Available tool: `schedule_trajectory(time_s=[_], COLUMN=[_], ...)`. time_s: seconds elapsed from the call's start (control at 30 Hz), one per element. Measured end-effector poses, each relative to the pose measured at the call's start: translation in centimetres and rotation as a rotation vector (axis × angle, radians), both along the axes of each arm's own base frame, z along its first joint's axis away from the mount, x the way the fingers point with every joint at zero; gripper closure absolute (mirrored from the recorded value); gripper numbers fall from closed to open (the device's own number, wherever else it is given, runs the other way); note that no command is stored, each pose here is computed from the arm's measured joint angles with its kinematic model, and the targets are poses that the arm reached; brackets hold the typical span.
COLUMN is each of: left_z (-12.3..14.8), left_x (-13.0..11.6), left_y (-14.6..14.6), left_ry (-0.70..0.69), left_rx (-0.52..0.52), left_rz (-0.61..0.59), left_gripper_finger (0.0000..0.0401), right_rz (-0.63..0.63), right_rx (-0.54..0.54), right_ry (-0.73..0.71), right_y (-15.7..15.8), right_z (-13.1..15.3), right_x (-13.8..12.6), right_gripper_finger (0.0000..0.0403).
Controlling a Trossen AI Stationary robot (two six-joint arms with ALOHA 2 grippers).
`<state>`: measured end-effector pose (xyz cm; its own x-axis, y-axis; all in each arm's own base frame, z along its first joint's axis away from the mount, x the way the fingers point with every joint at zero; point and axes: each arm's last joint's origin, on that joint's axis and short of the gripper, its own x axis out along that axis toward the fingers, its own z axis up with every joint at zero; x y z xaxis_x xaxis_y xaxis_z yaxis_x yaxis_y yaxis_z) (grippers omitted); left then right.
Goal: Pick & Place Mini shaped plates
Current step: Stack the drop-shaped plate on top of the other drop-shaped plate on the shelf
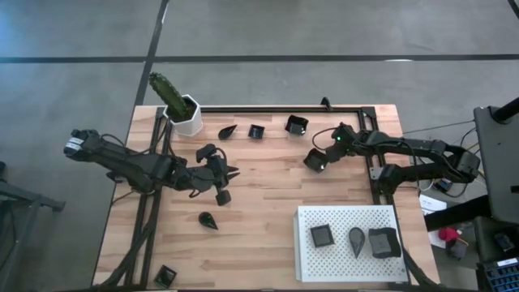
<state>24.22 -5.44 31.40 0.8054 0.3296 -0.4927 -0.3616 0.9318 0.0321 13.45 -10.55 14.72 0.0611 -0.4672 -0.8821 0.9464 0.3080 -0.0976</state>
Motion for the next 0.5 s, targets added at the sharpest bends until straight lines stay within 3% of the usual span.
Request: schedule_trajectory(time_s=[0.5], left_z=[0.0], left_x=[0.0], left_y=[0.0], left_ry=[0.0], left_rx=[0.0], left_rz=[0.0], left_gripper_finger=[0.0348], right_rz=[-0.004], right_rx=[0.012], right_ry=[0.037], right_y=[0.5], right_z=[-1.4], right_x=[-0.8], right_gripper_finger=[0.0288])
